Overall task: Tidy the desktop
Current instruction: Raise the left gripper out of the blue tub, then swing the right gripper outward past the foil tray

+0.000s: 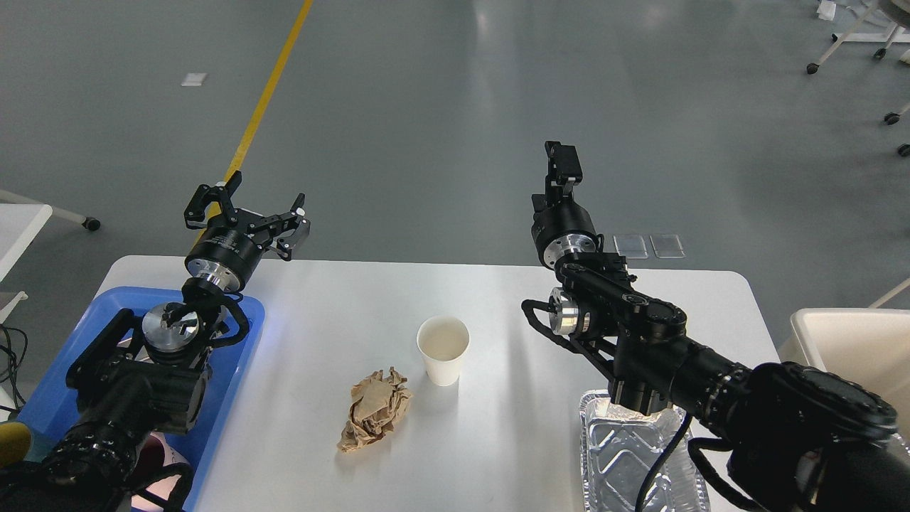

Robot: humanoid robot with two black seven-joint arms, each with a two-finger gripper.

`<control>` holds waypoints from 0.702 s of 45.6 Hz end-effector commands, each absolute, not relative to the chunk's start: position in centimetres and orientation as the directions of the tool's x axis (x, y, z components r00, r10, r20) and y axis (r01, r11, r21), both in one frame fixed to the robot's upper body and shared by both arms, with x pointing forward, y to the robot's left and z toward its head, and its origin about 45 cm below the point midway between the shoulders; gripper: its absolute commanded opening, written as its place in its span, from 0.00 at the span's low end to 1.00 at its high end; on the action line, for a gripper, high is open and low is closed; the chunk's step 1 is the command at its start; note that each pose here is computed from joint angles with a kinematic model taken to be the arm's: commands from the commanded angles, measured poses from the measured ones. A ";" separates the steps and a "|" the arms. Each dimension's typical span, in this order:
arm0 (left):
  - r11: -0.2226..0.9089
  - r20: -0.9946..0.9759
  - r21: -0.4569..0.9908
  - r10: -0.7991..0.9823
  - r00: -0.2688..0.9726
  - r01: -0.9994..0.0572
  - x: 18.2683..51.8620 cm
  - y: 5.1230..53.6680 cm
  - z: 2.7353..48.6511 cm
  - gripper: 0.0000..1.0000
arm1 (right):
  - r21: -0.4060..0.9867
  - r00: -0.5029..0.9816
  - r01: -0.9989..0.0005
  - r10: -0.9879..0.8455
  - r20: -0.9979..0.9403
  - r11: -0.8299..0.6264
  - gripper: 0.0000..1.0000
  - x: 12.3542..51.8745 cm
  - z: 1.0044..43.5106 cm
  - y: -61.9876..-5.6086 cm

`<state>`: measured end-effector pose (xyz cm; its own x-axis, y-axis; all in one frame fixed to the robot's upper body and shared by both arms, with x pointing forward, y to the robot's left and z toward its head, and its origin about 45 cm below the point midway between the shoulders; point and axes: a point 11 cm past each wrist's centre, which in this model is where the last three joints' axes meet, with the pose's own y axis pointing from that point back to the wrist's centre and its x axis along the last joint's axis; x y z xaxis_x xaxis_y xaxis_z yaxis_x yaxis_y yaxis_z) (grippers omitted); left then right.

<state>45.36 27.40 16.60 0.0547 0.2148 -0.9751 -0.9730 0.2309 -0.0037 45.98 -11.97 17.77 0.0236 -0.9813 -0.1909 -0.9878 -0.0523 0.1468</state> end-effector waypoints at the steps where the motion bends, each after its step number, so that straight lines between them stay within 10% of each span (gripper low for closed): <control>1: 0.231 -0.975 0.006 0.216 0.045 -0.973 45.1 27.4 16.2 0.99 | 0.162 0.118 -0.977 -0.982 -0.145 -0.141 1.00 45.4 17.2 -10.7; 17: 0.233 -0.976 0.038 0.218 0.014 -0.972 44.1 27.7 14.6 0.99 | 0.217 0.482 -0.873 -0.842 0.244 -0.437 1.00 42.4 16.2 -9.9; 32: 0.243 -0.975 0.038 0.222 0.017 -0.969 43.8 27.6 14.4 0.99 | 0.487 0.659 -0.752 -0.537 0.527 -0.445 1.00 37.5 13.7 -22.5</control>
<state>43.83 27.83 14.33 0.0081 0.2215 -0.9751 -0.9706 0.2362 0.0456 39.54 -17.58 13.78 0.6150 -0.6281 0.4768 -0.7879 -0.4650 0.4037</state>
